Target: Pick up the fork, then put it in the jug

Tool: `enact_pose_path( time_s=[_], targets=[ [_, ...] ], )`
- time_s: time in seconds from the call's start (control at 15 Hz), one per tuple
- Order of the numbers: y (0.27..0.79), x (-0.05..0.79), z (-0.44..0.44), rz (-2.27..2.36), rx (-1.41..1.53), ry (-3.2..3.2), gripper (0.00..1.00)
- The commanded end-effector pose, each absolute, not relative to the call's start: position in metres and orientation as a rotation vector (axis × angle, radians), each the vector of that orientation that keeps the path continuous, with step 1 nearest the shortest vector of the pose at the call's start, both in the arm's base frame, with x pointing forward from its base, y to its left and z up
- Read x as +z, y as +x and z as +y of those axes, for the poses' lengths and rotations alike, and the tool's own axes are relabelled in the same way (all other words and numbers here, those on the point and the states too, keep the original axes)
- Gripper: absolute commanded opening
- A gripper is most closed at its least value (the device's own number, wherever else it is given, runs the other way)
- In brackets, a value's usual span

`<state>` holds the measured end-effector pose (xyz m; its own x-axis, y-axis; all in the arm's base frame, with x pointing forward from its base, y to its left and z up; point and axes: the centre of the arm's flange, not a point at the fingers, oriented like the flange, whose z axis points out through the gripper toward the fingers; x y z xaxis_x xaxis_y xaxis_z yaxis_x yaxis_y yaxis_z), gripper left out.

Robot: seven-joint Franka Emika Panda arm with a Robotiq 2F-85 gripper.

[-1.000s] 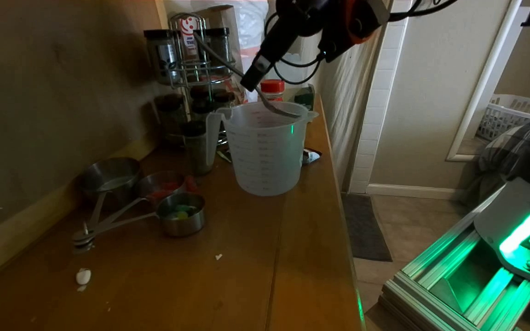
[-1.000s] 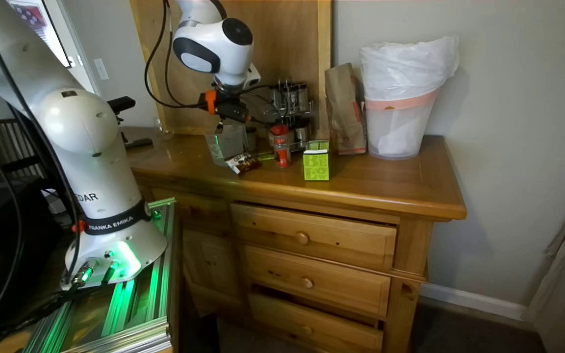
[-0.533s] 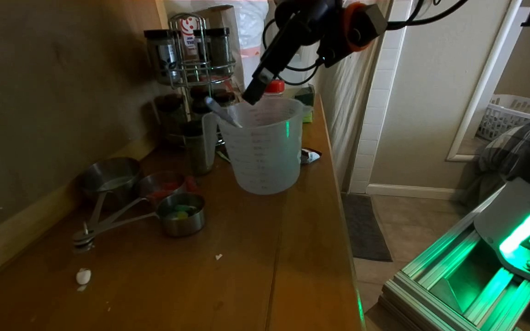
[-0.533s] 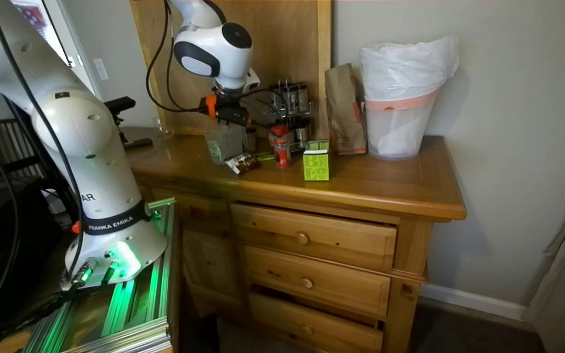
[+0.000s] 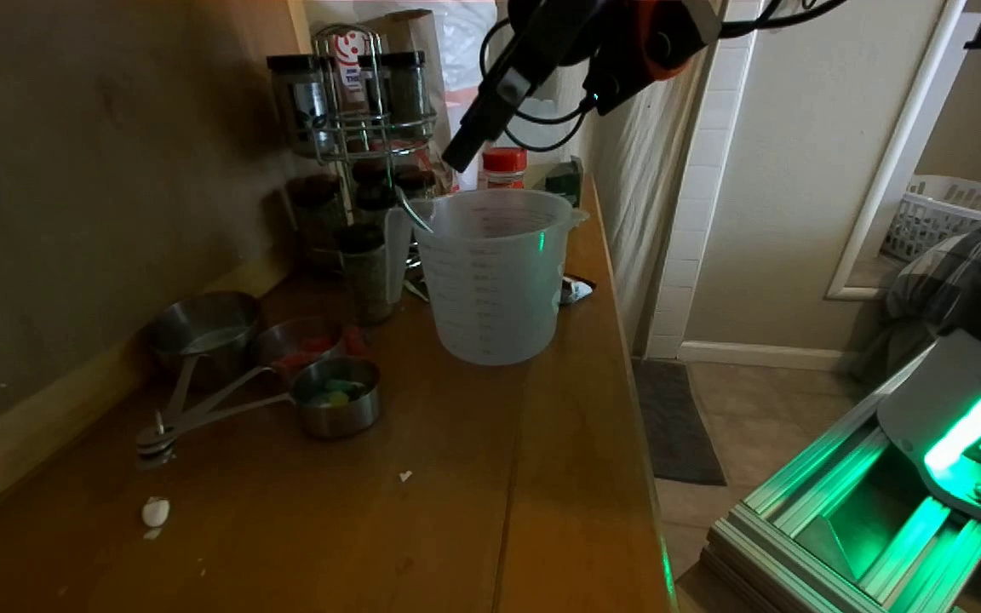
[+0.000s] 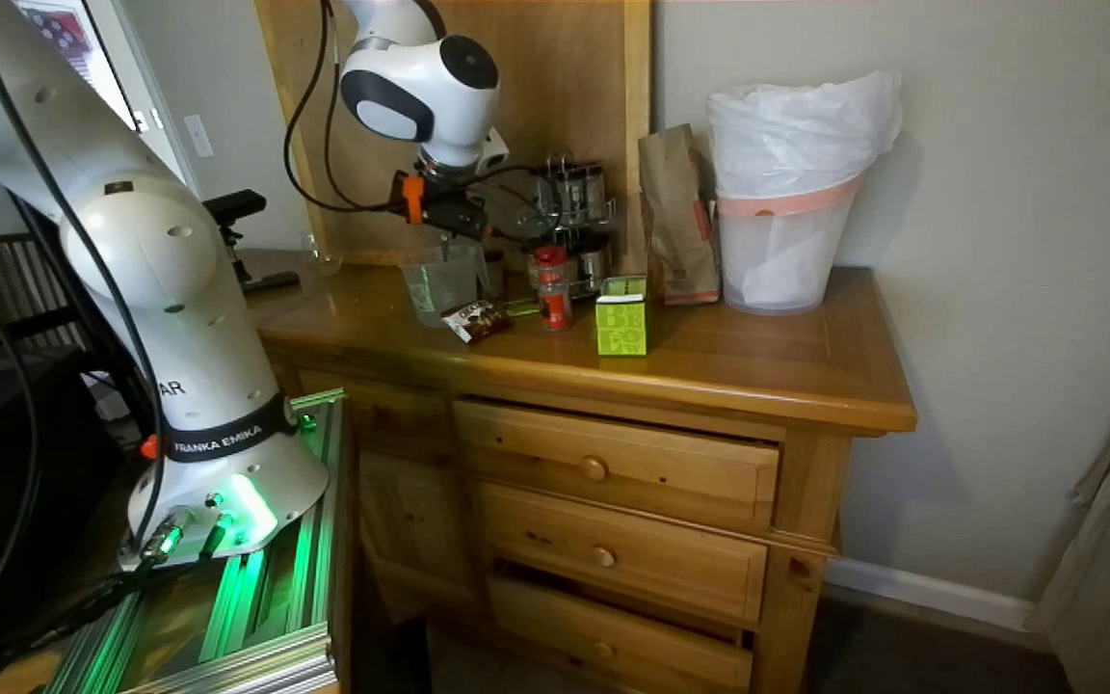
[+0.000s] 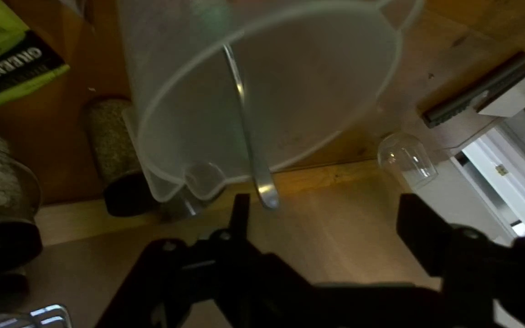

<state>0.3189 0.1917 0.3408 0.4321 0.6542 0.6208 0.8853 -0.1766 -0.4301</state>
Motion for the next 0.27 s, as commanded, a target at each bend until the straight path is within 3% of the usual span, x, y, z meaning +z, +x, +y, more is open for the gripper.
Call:
enact_pose_path(
  time_s=[0.0, 0.2],
  targets=[
    [0.295, 0.394, 0.175, -1.400, -0.428, -1.777, 1.00],
    [0.304, 0.386, 0.187, -1.385, -0.417, -1.781, 1.00]
  ],
)
